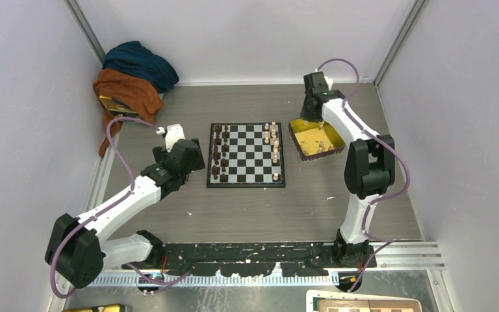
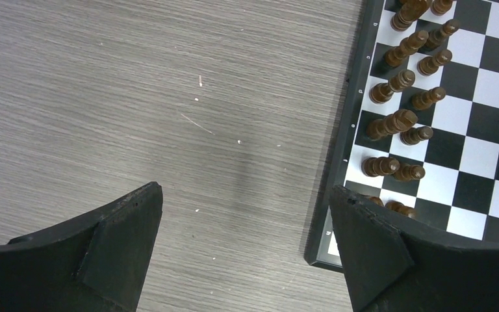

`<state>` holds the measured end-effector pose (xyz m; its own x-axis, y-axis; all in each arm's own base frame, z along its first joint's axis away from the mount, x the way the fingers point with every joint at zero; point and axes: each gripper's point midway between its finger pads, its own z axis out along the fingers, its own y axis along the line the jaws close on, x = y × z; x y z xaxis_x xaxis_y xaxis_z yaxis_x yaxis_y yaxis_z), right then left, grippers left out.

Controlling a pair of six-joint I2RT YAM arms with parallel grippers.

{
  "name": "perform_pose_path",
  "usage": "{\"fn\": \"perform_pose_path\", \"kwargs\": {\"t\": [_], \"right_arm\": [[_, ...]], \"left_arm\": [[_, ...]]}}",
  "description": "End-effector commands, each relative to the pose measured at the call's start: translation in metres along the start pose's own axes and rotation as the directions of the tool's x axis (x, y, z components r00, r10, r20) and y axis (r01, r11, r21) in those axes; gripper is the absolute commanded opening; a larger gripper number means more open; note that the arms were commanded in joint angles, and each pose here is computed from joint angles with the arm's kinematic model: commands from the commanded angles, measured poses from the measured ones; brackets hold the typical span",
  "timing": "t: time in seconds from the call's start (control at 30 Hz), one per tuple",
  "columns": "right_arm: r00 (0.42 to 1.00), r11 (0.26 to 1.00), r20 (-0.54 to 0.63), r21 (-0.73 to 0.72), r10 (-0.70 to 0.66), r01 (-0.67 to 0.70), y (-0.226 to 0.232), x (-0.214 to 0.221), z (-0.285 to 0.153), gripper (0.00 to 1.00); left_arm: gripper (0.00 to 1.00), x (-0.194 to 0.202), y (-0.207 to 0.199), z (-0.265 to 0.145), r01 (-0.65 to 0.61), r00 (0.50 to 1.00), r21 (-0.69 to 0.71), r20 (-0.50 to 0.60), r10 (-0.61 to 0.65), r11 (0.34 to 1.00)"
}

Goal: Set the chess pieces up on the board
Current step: Place the chess piece on the chessboard.

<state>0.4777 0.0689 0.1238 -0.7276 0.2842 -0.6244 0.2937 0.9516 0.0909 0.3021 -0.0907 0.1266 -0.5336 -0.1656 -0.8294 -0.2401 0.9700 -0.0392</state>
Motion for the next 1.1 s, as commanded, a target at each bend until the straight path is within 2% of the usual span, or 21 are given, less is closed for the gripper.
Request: {"fn": "perform_pose_path", "kwargs": {"t": [0.0,0.5,1.07], "right_arm": [[0.993,0.993,0.092,-0.087,-0.071,0.080,0.043,-0.014,-0.051,0.01],[0.962,0.948,0.112,-0.175,-0.248,0.265,0.123,0.041,-0.101,0.01],[0.949,0.931,0.054,-0.185,-0.311,0.316,0.146,0.088,-0.077,0.01]], "left_arm": [[1.00,-0.017,-0.001,-0.012,0.048,0.998,0.010,0.040,-0.048,0.999],[1.00,-0.011,0.008,-0.026,0.061,0.997,0.027,0.044,-0.062,0.998],[1.00,-0.005,0.013,-0.028,0.051,0.998,0.025,0.038,-0.052,0.998]]}}
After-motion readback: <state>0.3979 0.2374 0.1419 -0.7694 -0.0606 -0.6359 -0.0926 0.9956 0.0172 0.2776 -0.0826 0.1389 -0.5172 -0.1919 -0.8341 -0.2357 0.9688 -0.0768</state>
